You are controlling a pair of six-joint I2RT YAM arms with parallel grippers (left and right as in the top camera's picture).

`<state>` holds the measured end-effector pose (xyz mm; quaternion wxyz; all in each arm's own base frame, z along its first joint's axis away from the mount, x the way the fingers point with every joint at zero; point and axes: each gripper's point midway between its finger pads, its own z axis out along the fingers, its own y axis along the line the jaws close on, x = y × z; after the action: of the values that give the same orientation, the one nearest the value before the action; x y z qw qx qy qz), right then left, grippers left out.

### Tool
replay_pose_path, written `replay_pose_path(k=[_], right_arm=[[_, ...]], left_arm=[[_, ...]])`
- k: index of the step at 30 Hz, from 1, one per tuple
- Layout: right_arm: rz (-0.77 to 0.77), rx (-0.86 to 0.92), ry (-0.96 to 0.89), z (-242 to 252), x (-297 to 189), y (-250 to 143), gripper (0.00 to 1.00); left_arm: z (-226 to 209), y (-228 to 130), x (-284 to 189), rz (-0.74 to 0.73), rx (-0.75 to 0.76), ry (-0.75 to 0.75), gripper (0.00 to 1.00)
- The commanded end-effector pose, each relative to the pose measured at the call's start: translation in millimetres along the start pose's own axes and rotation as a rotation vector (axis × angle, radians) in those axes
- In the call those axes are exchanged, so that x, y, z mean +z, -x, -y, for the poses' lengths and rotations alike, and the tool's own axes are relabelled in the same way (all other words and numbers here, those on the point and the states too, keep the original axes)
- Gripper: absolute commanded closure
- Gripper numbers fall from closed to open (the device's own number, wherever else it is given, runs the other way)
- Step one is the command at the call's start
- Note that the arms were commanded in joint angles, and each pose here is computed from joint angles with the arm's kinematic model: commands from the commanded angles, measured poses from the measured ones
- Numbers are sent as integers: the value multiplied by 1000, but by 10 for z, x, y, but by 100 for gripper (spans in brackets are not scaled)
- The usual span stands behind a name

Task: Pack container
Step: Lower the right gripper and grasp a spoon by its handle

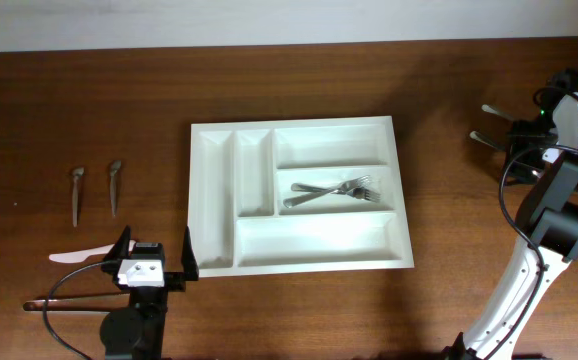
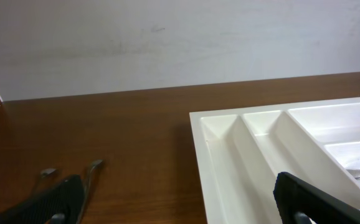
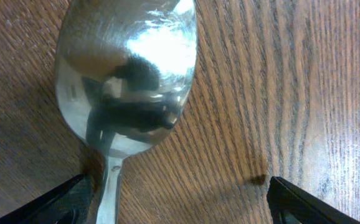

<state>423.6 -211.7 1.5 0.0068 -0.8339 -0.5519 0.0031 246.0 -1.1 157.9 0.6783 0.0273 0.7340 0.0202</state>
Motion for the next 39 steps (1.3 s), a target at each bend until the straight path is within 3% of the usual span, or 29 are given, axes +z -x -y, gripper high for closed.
replay_pose_path(k=[1,5,20,24,28,39], right_arm=[[11,19,-29,38,123,33,15],[12,22,-12,-5,124,35,36],[13,19,0,-34,124,24,87],[7,19,1,-36,123,14,88],[-18,15,4,-43,112,-29,96],[-63,-82,80,-150,-261,-404,96]], left_arm=[[-23,-20,0,-2,19,12,1],[-23,-20,0,-2,19,12,1],[-23,-20,0,-2,19,12,1],[-23,-20,0,-2,19,12,1],[-23,-20,0,-2,19,12,1],[-23,-20,0,-2,19,12,1]])
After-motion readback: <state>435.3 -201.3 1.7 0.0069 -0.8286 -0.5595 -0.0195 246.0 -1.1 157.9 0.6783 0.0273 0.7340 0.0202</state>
